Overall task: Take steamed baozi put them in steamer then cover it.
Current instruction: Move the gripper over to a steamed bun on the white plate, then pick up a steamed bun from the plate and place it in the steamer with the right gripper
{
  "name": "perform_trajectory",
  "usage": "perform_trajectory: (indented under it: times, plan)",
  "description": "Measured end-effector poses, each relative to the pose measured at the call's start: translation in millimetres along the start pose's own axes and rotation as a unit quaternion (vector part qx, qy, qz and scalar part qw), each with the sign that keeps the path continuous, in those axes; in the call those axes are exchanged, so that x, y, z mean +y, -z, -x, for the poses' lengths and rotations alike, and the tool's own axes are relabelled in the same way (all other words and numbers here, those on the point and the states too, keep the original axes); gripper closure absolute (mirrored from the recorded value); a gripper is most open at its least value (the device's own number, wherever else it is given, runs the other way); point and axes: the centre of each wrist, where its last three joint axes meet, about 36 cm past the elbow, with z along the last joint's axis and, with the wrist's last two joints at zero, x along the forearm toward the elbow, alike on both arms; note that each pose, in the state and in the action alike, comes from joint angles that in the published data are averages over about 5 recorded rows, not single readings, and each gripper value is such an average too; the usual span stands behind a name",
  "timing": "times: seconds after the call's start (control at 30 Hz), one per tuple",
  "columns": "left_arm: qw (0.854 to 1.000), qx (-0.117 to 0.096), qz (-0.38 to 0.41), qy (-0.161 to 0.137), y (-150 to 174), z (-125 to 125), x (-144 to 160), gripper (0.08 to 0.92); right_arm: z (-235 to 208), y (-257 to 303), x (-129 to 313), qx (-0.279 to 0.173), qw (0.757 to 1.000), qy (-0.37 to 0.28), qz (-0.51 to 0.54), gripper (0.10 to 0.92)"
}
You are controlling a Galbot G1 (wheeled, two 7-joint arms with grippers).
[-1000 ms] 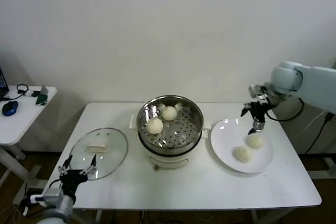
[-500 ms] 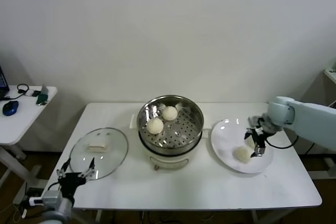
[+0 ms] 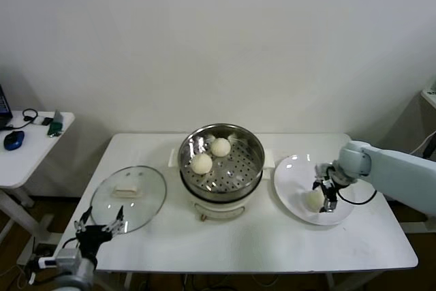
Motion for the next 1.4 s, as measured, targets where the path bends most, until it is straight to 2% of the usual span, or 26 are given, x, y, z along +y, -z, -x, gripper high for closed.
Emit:
perform_trajectory:
  times: [0.1, 0.47, 0.63, 0.83, 1.0, 1.13, 1.27, 1.4]
  plan:
    - [1.000, -0.001, 0.001, -0.001, 0, 0, -1, 0.177, 1, 1, -1, 0.002, 1.000, -0.004, -0.002, 0.285]
    - [1.000, -0.001, 0.004, 0.000, 0, -3, -1, 0.177, -11, 7, -10, -0.004, 0.999, -0.012, -0.033, 0.300]
    - [1.000, -0.004, 0.008, 0.001, 3, -4, -2, 0.177, -52, 18, -33, -0.015, 0.996, -0.029, -0.079, 0.305]
    - [1.000, -0.005, 0.013, 0.001, 5, -7, -1, 0.177, -140, 48, -76, -0.036, 0.983, -0.066, -0.165, 0.305]
    - [1.000, -0.006, 0.016, 0.003, 7, -8, 0, 0.177, -229, 96, -98, -0.050, 0.960, -0.105, -0.254, 0.309]
    - [1.000, -0.008, 0.015, 0.006, 7, -8, 1, 0.177, -280, 147, -96, -0.055, 0.932, -0.123, -0.338, 0.310]
    - [1.000, -0.010, 0.014, 0.008, 8, -7, 2, 0.177, -298, 202, -80, -0.054, 0.898, -0.119, -0.420, 0.310]
    - [1.000, -0.012, 0.013, 0.009, 9, -7, 1, 0.177, -287, 252, -61, -0.047, 0.862, -0.098, -0.495, 0.310]
